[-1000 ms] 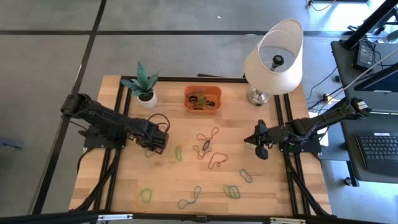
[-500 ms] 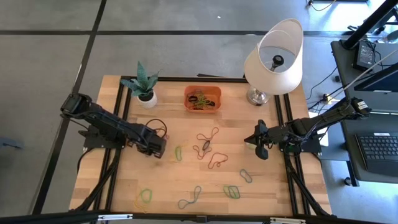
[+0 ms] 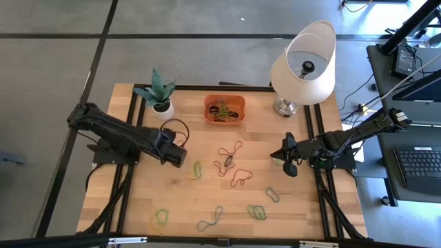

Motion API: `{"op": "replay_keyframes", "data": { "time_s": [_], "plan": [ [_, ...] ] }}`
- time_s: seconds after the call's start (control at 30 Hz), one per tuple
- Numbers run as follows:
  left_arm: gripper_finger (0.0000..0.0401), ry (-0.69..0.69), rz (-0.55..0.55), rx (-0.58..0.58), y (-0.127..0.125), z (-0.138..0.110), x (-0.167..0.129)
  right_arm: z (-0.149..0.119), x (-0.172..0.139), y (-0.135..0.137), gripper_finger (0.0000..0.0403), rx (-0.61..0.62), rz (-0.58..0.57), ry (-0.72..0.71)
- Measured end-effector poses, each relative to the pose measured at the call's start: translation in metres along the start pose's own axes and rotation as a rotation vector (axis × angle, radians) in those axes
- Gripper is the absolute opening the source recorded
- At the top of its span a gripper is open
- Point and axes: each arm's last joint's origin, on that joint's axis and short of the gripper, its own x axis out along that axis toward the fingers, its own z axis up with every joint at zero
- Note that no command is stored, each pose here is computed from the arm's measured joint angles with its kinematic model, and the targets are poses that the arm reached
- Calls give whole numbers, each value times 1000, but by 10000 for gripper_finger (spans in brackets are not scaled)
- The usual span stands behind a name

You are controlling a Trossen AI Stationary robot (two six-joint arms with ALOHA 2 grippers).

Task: Pick and place rubber bands into bin
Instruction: Put the blue rubber band into the orange bin

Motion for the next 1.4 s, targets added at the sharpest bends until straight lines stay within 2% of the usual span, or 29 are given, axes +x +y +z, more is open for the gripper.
{"op": "replay_keyframes", "data": {
  "time_s": [0.17, 0.33, 0.5, 0.7, 0.9, 1.07, 1.23, 1.4],
  "plan": [
    [1, -144, -17, 34, 6, 19, -46, 0, 0, 0, 6, 2, 0, 0],
    [1, -264, -63, 58, 12, 51, -75, 0, 0, 0, 6, 1, 0, -1],
    [1, -328, -92, 135, 2, 97, -82, 0, 0, 0, 6, 1, -1, 0],
    [1, -407, -128, 289, -28, 165, -76, 0, 0, 0, 7, -1, -1, 2],
    [1, -427, -154, 404, -56, 231, -43, 0, 0, 0, 6, 1, -2, 3],
    [1, -311, -166, 454, -76, 270, 22, 0, 0, 0, 6, 6, -2, 3],
    [1, -164, -184, 449, -92, 285, 87, 0, 0, 0, 6, 8, -2, 3],
    [11, -19, -328, 404, -106, 285, 120, 0, 0, 0, 6, 8, -2, 3]
  ]
}}
